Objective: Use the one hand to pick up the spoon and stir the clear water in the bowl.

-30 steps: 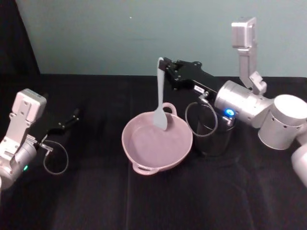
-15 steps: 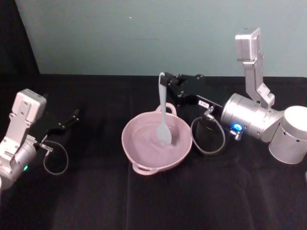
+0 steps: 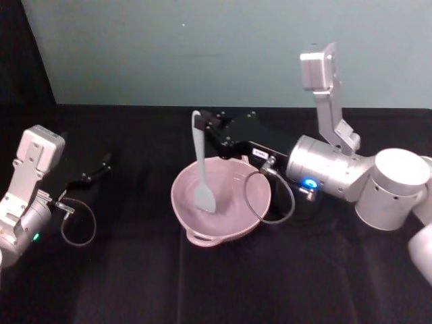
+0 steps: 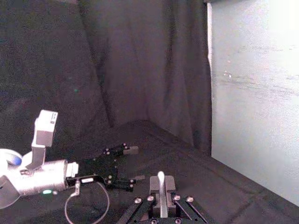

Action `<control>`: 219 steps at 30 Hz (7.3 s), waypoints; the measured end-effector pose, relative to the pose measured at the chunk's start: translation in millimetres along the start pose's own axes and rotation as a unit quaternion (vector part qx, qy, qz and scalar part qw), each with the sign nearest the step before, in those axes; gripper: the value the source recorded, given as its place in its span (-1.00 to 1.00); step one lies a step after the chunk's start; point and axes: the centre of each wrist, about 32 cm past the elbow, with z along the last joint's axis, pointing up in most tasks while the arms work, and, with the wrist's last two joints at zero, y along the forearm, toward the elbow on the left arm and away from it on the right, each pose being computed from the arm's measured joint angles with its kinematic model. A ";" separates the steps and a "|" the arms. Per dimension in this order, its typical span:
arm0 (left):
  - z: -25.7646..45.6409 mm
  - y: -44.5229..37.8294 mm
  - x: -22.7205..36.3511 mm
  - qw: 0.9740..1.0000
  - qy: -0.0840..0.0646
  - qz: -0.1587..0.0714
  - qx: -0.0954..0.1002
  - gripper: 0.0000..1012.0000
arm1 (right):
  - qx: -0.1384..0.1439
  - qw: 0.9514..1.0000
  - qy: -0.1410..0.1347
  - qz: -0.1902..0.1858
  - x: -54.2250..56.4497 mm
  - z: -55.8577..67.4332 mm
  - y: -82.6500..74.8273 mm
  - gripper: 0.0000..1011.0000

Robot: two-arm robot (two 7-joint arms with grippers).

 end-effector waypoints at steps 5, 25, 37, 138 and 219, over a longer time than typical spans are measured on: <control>0.0 0.0 0.0 1.000 0.000 0.000 0.000 1.00 | 0.004 1.000 0.005 0.005 7.3 -0.7 13.7 -0.85; 0.0 0.0 0.0 1.000 0.000 0.000 0.000 1.00 | 0.017 0.998 0.019 -0.062 47.1 -3.3 -6.2 -0.85; 0.0 0.0 0.0 1.000 0.000 0.000 0.000 1.00 | 0.000 0.999 -0.008 -0.053 20.4 1.2 -25.9 -0.85; 0.0 0.0 0.0 1.000 0.000 0.000 0.000 1.00 | 0.015 0.997 0.004 -0.077 22.2 -9.1 -15.8 -0.85; 0.0 0.0 0.0 1.000 0.000 0.000 0.000 1.00 | 0.069 0.965 0.100 -0.233 10.1 -5.5 -114.3 -0.85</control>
